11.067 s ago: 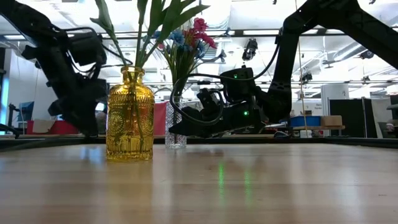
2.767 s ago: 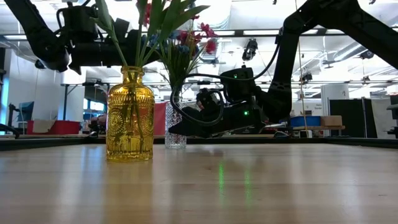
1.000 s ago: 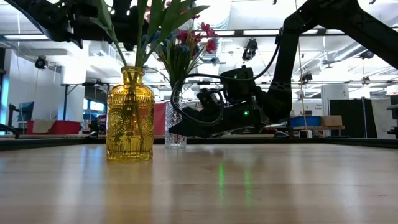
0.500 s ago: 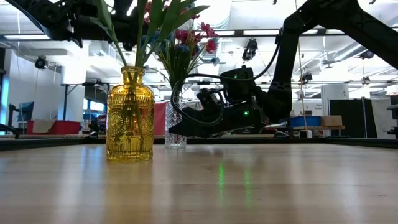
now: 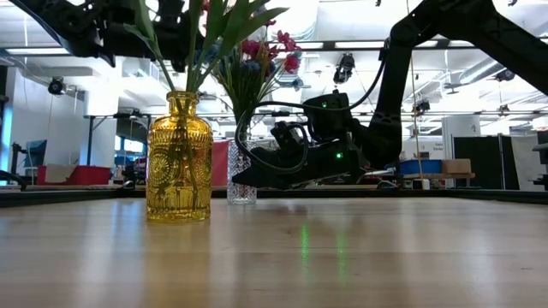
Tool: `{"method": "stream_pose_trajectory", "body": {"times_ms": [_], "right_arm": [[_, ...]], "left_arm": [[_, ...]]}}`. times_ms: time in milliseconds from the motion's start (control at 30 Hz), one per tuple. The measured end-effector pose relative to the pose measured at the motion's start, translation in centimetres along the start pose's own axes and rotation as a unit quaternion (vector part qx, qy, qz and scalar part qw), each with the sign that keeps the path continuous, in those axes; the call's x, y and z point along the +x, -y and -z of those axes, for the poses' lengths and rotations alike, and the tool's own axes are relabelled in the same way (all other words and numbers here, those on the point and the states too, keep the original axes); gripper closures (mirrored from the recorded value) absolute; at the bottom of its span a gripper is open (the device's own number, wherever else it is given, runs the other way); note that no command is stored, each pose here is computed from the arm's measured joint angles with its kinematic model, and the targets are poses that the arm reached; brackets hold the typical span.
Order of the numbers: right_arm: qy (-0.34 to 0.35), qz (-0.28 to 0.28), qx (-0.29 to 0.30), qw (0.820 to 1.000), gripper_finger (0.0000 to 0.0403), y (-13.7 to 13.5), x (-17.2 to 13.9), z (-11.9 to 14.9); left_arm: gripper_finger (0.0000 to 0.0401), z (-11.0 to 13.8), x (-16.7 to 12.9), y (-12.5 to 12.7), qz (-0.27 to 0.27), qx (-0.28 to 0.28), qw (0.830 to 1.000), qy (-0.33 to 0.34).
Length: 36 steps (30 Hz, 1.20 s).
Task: Sort flowers into vase by color
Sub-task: Put the red flowers into the transparent vase
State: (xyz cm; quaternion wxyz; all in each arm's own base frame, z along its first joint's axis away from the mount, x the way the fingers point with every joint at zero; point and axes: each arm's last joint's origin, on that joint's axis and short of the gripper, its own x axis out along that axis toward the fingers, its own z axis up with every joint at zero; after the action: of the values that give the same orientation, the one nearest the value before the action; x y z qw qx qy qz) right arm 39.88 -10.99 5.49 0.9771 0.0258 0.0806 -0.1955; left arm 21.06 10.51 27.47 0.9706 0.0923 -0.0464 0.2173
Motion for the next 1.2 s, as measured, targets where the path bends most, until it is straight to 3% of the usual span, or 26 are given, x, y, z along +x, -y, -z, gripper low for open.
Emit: {"method": "stream_pose_trajectory", "body": {"times_ms": [567, 867, 1200], "right_arm": [[0.0, 0.0, 0.0, 1.0, 0.0167, 0.0, 0.0, 0.0], [0.0, 0.0, 0.001, 1.0, 0.0168, 0.0, 0.0, 0.0], [0.0, 0.0, 0.001, 1.0, 0.0168, 0.0, 0.0, 0.0]], "left_arm": [[0.0393, 1.8, 0.9, 0.3, 0.009, -0.038, 0.998, -0.043], [0.0392, 2.1, 0.6, 0.8, 0.086, -0.052, 0.993, -0.064], [0.0392, 3.2, 0.3, 1.0, 0.098, -0.013, 0.989, -0.114]]}}
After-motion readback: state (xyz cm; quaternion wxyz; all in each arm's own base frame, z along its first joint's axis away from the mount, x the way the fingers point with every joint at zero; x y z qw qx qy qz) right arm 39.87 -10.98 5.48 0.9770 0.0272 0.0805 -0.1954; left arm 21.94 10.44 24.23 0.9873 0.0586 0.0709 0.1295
